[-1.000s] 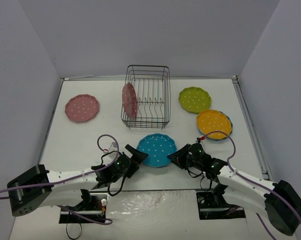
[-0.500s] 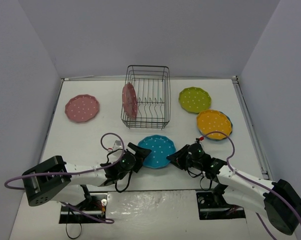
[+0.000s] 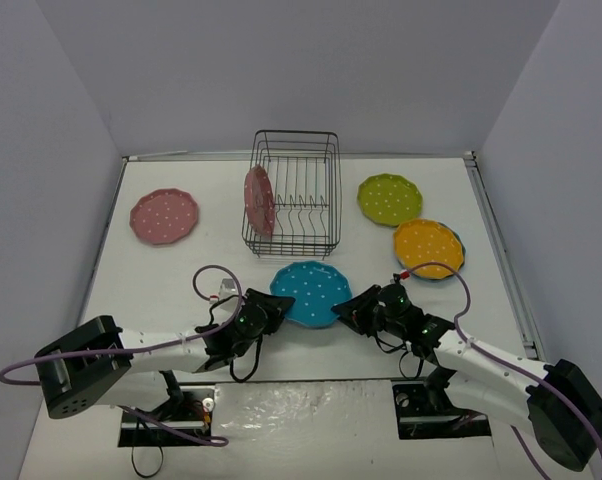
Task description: Load the plates into the dish rack
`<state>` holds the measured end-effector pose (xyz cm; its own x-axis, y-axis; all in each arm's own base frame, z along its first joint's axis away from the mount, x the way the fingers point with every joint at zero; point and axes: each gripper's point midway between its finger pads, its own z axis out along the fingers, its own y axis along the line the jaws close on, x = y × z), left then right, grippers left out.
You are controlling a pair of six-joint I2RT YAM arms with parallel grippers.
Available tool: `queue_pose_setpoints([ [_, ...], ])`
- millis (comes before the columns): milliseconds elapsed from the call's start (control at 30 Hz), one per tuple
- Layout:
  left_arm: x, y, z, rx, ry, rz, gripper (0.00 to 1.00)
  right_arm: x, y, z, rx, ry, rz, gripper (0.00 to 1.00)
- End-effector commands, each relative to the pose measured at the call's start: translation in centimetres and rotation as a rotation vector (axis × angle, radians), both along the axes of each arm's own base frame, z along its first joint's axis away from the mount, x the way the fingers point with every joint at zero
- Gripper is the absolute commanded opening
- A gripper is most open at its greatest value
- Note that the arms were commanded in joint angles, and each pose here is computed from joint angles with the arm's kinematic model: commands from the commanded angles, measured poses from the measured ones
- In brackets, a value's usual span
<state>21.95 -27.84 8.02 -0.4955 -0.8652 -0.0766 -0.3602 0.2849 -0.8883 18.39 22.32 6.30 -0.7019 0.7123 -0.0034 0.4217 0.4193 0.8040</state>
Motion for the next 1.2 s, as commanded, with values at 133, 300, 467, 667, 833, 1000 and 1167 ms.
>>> queue_pose_setpoints([
  [133, 0.6, -0.1, 6.1, -0.059, -0.132, 0.003, 0.0, 1.7, 2.0, 6.7, 0.026, -0.208, 0.111, 0.65],
  [300, 0.2, 1.5, 8.5, -0.021, -0.177, 0.004, 0.0, 1.7, 0.9, 7.2, -0.092, -0.236, 0.16, 0.94],
  [467, -0.8, 3.3, 11.2, 0.054, -0.207, -0.022, 0.0, 1.9, -0.9, 8.0, -0.266, -0.274, 0.206, 1.0],
  [667, -2.0, 5.2, 14.9, 0.247, -0.261, -0.116, 0.0, 3.9, -4.6, 11.7, -0.537, -0.401, 0.192, 1.0],
  [833, -1.4, 6.4, 20.4, 0.489, -0.374, -0.189, 0.0, 5.8, -7.0, 17.3, -0.714, -0.544, 0.165, 1.0],
  [1000, 1.9, 6.9, 25.6, 0.839, -0.485, -0.23, 0.0, 7.0, -9.1, 21.0, -0.819, -0.631, 0.11, 1.0],
  [1167, 8.4, 6.9, 30.4, 1.005, -0.553, -0.212, 0.0, 7.4, -9.7, 22.9, -0.853, -0.682, 0.11, 1.0],
])
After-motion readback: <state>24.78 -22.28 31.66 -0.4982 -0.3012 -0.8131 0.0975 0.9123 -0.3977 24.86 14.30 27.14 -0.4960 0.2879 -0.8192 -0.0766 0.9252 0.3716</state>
